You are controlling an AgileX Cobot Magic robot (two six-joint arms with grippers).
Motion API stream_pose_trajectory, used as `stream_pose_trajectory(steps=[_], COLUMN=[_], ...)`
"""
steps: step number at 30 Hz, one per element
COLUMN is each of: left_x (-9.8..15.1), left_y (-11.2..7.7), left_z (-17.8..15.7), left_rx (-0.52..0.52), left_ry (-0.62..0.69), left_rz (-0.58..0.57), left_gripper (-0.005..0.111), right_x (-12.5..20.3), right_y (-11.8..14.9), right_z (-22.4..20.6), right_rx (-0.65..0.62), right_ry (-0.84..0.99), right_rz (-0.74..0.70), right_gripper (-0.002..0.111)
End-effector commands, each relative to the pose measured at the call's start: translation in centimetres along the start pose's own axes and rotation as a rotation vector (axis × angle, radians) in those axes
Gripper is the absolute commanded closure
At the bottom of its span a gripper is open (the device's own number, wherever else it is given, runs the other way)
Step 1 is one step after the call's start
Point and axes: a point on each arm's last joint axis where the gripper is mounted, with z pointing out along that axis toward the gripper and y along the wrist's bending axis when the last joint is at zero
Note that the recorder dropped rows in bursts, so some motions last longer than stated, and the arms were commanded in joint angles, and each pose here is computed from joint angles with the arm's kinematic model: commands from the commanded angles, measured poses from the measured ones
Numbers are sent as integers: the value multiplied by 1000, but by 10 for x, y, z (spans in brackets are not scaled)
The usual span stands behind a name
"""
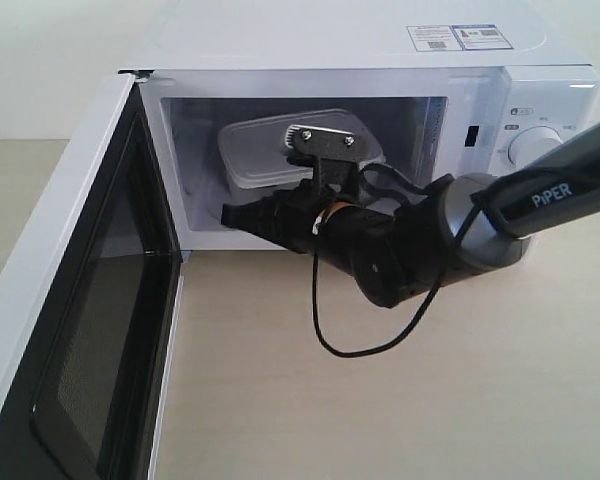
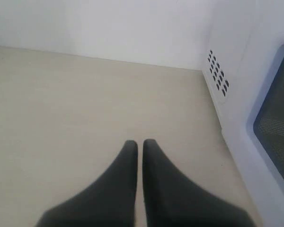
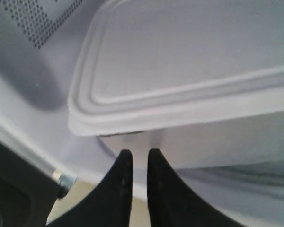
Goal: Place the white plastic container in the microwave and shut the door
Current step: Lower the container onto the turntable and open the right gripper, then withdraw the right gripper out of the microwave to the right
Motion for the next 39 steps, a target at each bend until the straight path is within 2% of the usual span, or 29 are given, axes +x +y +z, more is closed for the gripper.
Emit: stream_pose_trajectory(steps=[1, 12, 15, 22, 27, 29, 39], left_x=[1, 1, 1, 1, 1, 1, 1], left_y=[0, 0, 0, 0, 0, 0, 0], left_z=[0, 0, 0, 0, 0, 0, 0], left_rx=[-1, -1, -1, -1, -1, -1, -1], left_ry=[-3, -3, -3, -3, -3, -3, -3], left_rz=[-5, -5, -5, -5, -5, -5, -5], left_gripper=[102, 102, 102, 102, 102, 102, 102], right_x=[-17, -26, -29, -13, -28, -34, -28], right_y=[-8, -6, -5, 9, 33, 34, 27], right_z=[4, -5, -33, -115, -183, -200, -224], right_rx=[23, 34, 28, 4, -61, -57, -8], right_ry=[-38, 26, 50, 303, 348, 375, 544], right_rz=[12, 4, -37, -208, -248, -252, -305], right_gripper=[107, 108, 108, 108, 108, 108, 108])
